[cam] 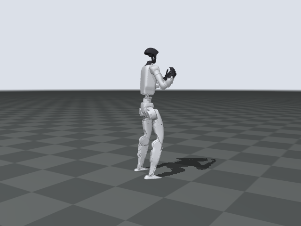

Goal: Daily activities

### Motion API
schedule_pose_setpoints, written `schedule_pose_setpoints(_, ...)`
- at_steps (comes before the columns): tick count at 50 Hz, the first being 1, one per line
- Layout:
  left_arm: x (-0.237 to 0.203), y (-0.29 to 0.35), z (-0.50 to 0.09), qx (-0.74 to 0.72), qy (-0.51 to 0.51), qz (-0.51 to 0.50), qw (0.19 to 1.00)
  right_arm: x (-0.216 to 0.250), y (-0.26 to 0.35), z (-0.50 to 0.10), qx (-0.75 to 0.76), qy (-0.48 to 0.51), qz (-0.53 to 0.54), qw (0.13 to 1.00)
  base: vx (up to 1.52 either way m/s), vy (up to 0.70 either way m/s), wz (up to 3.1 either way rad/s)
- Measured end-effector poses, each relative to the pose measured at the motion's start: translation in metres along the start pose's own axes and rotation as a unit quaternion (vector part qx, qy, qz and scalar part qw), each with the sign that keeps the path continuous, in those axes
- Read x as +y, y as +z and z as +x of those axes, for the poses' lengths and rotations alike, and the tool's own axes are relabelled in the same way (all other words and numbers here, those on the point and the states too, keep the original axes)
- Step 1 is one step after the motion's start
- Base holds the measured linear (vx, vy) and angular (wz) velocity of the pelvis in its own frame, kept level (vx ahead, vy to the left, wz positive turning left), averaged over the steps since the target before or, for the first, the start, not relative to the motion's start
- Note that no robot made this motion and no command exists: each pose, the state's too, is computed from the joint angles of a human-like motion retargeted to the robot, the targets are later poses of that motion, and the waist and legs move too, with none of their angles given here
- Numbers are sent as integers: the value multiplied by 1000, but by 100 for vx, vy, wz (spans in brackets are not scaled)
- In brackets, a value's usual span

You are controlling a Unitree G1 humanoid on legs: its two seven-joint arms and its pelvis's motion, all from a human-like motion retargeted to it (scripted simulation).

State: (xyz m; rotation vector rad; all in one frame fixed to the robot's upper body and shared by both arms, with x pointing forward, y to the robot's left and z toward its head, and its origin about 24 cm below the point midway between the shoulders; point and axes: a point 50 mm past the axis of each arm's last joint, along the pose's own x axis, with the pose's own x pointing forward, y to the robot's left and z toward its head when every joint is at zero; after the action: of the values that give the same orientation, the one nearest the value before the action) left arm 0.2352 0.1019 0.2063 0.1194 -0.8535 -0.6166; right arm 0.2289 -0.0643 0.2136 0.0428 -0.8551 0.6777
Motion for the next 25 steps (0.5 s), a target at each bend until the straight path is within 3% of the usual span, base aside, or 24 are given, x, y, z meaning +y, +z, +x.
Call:
schedule_pose_setpoints(8,20,55,26,-175,83,-8,981,-14,46,34,-144,-46,-22,988,0,0,0)
schedule_pose_setpoints(17,13,41,27,-150,107,-37,982,8,15,15,-61,-7,49,997,0,0,0)
schedule_pose_setpoints(25,41,62,9,-191,167,15,967,-21,47,12,-128,-62,-27,989,0,0,0)
